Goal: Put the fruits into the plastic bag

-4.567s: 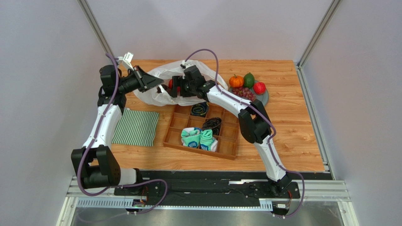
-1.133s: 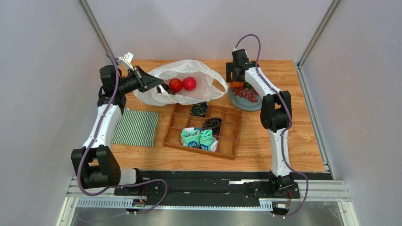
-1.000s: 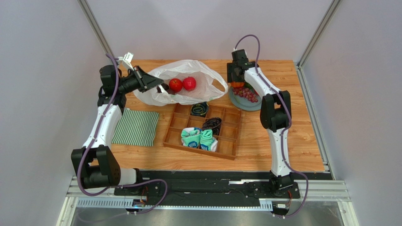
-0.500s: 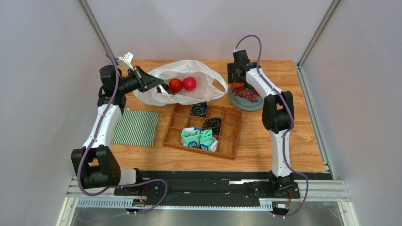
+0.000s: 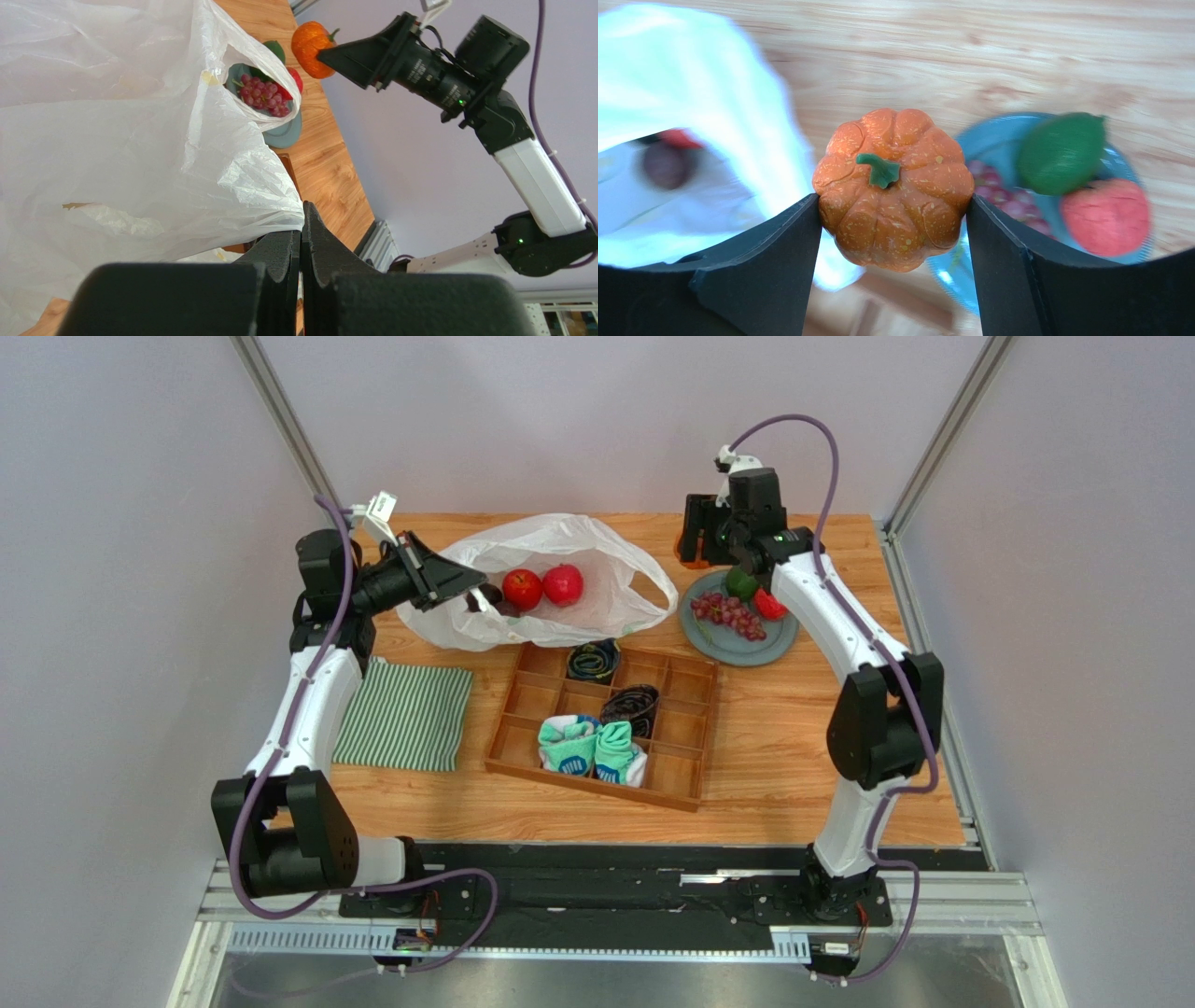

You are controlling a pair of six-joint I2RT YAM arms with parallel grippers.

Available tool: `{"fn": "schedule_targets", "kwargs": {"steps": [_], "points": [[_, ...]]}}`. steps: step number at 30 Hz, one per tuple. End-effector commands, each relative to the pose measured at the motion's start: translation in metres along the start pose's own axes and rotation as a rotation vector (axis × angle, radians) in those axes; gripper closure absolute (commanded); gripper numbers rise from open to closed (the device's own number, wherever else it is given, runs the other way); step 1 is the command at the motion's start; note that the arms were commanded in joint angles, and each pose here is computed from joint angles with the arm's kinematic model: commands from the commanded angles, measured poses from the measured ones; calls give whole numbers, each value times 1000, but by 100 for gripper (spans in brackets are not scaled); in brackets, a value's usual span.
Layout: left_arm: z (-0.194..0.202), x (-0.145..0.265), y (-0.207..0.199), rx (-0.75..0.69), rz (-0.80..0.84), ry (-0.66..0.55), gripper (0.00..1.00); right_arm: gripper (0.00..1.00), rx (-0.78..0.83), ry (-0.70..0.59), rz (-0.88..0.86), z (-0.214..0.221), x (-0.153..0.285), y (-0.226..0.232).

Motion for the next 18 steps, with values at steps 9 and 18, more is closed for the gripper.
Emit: {"fn": "schedule_targets", "kwargs": {"steps": [9, 18], "points": [[-5, 4, -12, -51, 38, -19, 100, 62, 76, -177, -692, -17, 83, 159], [-3, 3, -12, -46, 45, -15, 100, 63, 117, -74, -663, 14, 35, 223]]}}
Point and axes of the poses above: each gripper's point midway between its finger pads, its own x axis back along the fingers, its own y axis along the line the jaws close on, z = x × y, the point moved 3 cm from there along x, back along the fingers, and after that the axes turned 6 degrees about x, right-handed, at the moved point
